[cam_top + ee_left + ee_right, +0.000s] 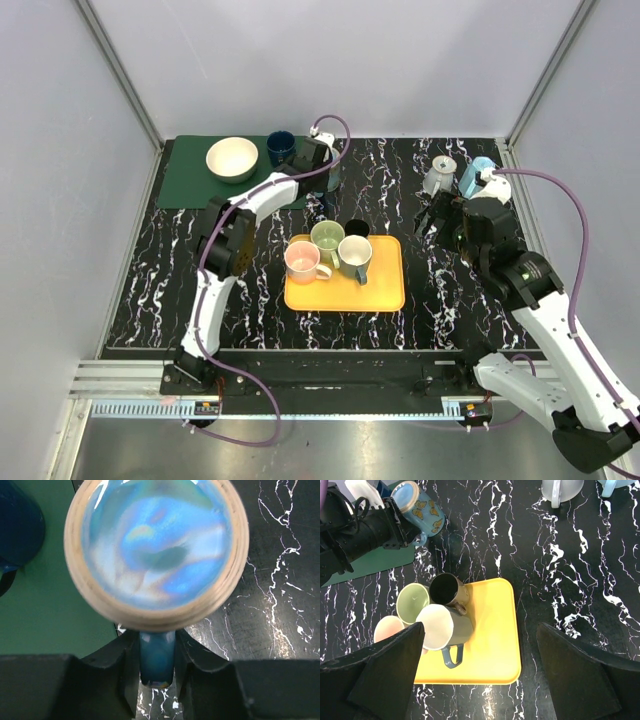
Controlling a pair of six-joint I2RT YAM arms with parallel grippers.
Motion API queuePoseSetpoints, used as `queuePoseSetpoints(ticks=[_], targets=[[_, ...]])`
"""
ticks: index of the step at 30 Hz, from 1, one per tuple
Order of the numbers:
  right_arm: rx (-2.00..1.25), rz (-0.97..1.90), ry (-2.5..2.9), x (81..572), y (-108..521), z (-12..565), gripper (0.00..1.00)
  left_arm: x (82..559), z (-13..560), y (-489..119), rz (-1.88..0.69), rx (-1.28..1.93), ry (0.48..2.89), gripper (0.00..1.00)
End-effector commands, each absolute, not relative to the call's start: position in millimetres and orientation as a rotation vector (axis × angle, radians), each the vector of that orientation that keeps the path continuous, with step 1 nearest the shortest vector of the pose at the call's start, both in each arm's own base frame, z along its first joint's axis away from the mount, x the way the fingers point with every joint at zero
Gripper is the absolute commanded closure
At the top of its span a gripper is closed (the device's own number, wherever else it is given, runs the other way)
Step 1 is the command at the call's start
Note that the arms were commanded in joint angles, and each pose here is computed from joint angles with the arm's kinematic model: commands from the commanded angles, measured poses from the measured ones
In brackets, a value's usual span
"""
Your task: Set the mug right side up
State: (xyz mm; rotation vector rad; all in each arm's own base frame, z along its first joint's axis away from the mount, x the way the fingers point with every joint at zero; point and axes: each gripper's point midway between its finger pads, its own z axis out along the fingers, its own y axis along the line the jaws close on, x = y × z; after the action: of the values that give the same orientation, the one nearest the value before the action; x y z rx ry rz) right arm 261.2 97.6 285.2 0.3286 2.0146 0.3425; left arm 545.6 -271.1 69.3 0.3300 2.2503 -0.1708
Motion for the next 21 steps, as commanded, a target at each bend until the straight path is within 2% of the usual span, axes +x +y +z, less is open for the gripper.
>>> queuePoseSetpoints(ticks=[1,6,9,14,15,16,18,19,21], targets=[[0.327,0.389,1.981,262.1,102.1,291.6,0.0,552.3,151.3,-277.9,-0.26,0.259,2.051,0.59],[0.329,0.398,1.992,259.9,103.0,286.6,0.0,541.4,177.1,-276.9,-0.247,0.247,2.0,0.47],[0.317,0.399,2.014,260.3,105.6,280.0,0.0,535.3,211.4,-272.8,-0.243,0.222,1.938,0.39],[0.22,0.375,2.117,270.8,120.8,249.9,0.02,504.8,319.3,-247.3,-0.249,0.093,1.756,0.29],[0.197,0.354,2.164,276.0,124.9,236.0,0.03,497.3,327.9,-238.2,-0.213,0.044,1.741,0.21],[0.184,0.362,2.175,280.4,130.1,231.7,0.05,481.0,360.9,-226.8,-0.228,-0.006,1.685,0.01],[0.149,0.393,2.218,286.6,142.8,216.7,0.05,459.0,367.3,-217.6,-0.231,-0.03,1.681,0.01],[0.129,0.415,2.217,290.6,149.0,215.6,0.05,438.7,390.8,-208.9,-0.286,-0.069,1.643,0.01],[0.057,0.432,2.26,292.6,159.8,208.4,0.06,415.0,373.0,-205.8,-0.342,-0.055,1.694,0.01]])
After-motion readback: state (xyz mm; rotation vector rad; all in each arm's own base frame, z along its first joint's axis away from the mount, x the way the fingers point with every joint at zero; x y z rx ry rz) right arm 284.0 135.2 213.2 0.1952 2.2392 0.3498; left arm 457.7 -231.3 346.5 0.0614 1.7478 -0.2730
